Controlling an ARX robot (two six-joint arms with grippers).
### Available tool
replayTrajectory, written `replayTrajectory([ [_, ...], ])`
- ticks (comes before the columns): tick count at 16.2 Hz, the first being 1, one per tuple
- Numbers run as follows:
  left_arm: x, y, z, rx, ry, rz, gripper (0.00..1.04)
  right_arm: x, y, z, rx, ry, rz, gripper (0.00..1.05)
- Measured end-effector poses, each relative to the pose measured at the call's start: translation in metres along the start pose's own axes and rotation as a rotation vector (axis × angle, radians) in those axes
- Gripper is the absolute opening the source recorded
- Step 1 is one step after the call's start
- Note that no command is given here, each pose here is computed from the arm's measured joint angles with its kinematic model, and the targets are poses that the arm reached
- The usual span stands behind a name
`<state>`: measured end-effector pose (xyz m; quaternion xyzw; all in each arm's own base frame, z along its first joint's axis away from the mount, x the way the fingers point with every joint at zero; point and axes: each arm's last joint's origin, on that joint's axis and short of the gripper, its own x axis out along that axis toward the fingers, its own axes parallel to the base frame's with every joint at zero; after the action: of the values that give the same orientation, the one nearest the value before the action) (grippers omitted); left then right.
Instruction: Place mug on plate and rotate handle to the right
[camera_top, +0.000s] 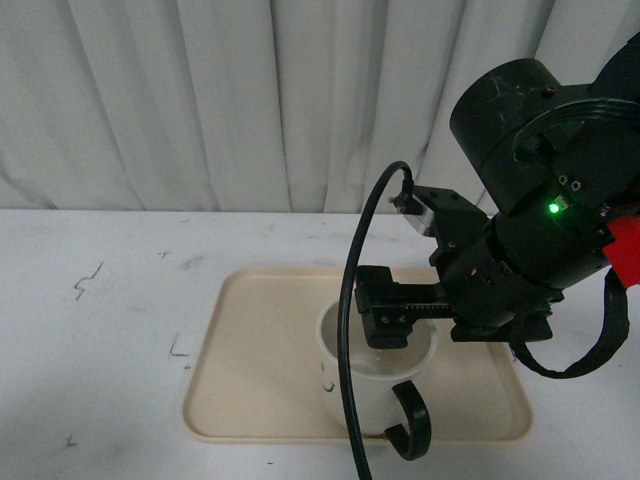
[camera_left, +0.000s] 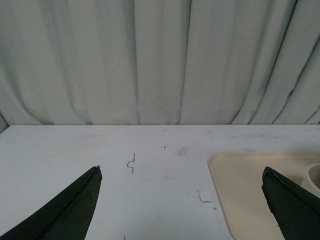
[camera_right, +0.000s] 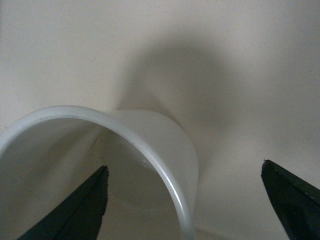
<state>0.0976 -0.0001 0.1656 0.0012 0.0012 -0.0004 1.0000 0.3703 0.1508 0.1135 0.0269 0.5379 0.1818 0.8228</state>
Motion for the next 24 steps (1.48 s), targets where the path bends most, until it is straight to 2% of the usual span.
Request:
replayTrajectory([
  [3, 0.000, 0.000, 0.000, 0.000, 0.000, 0.000, 0.98, 0.004, 0.009, 0.006, -0.015, 0.026, 0.004, 0.62],
  [4, 0.000, 0.000, 0.000, 0.000, 0.000, 0.000, 0.98, 0.000, 0.016, 0.010, -0.041, 0.060, 0.009, 0.31],
  [5, 0.000, 0.000, 0.000, 0.000, 0.000, 0.000, 0.98, -0.012, 0.014, 0.022, -0.133, 0.106, 0.025, 0.02],
  [6, 0.000, 0.000, 0.000, 0.000, 0.000, 0.000, 0.98, -0.033, 0.008, 0.052, -0.332, 0.078, -0.008, 0.03],
  [7, 0.000, 0.000, 0.000, 0.000, 0.000, 0.000, 0.98, -0.037, 0.003, 0.055, -0.720, 0.152, 0.037, 0.03],
  [9, 0.000, 0.000, 0.000, 0.000, 0.000, 0.000, 0.98, -0.029, 0.004, 0.055, -0.914, 0.210, 0.070, 0.03],
  [13, 0.000, 0.000, 0.000, 0.000, 0.000, 0.000, 0.98, -0.024, 0.011, 0.063, -1.242, 0.219, 0.127, 0.03],
  [17, 0.000, 0.000, 0.000, 0.000, 0.000, 0.000, 0.98, -0.016, 0.020, 0.072, -1.368, 0.219, 0.153, 0.03],
  [24, 0.000, 0.000, 0.000, 0.000, 0.000, 0.000, 0.98, 0.012, 0.035, 0.073, -1.393, 0.221, 0.201, 0.03],
])
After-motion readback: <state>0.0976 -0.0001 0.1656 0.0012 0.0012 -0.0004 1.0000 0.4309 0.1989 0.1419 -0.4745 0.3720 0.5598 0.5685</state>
